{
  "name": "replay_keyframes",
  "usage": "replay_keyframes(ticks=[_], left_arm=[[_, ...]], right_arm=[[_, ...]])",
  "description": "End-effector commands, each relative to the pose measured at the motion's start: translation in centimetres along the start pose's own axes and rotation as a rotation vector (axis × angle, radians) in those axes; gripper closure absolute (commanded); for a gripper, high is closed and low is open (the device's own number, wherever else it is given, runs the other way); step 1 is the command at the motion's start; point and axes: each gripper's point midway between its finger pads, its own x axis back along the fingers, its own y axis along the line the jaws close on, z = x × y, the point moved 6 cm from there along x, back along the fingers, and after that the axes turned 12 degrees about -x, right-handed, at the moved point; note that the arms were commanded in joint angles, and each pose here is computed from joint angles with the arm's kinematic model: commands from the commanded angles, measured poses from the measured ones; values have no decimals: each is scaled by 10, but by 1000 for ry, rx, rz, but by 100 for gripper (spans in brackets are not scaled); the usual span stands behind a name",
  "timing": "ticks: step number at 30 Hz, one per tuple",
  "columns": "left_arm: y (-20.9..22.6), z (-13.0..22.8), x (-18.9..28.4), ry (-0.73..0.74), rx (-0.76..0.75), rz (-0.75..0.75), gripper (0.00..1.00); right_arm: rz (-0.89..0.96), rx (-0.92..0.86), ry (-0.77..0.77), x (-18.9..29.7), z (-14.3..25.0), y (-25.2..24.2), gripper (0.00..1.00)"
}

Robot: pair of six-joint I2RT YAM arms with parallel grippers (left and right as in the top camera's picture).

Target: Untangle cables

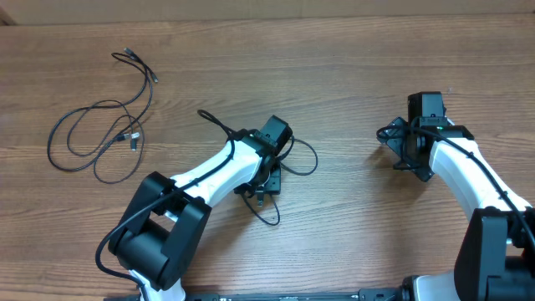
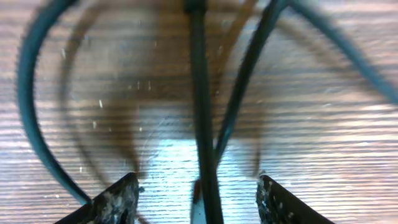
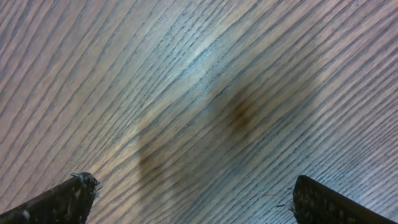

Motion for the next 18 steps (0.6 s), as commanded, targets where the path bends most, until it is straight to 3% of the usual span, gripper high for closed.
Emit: replay_keyframes(ticks=[1, 2, 3, 4, 6, 18], left_arm=[[-6, -21, 24, -84, -33, 33, 36], [-7, -23, 27, -91, -33, 35, 34], [-8, -24, 28, -93, -37, 37, 18], [-8, -24, 29, -92, -53, 40, 10], [-9, -23, 31, -81, -75, 46, 0], [-14, -39, 59, -115, -77, 60, 2]], right_arm=[[-16, 1, -13, 4, -3, 1, 0], [-16, 1, -13, 4, -3, 1, 0], [-16, 1, -13, 4, -3, 1, 0], [-16, 1, -13, 4, -3, 1, 0], [-17, 1, -13, 4, -3, 1, 0], [-16, 1, -13, 4, -3, 1, 0]])
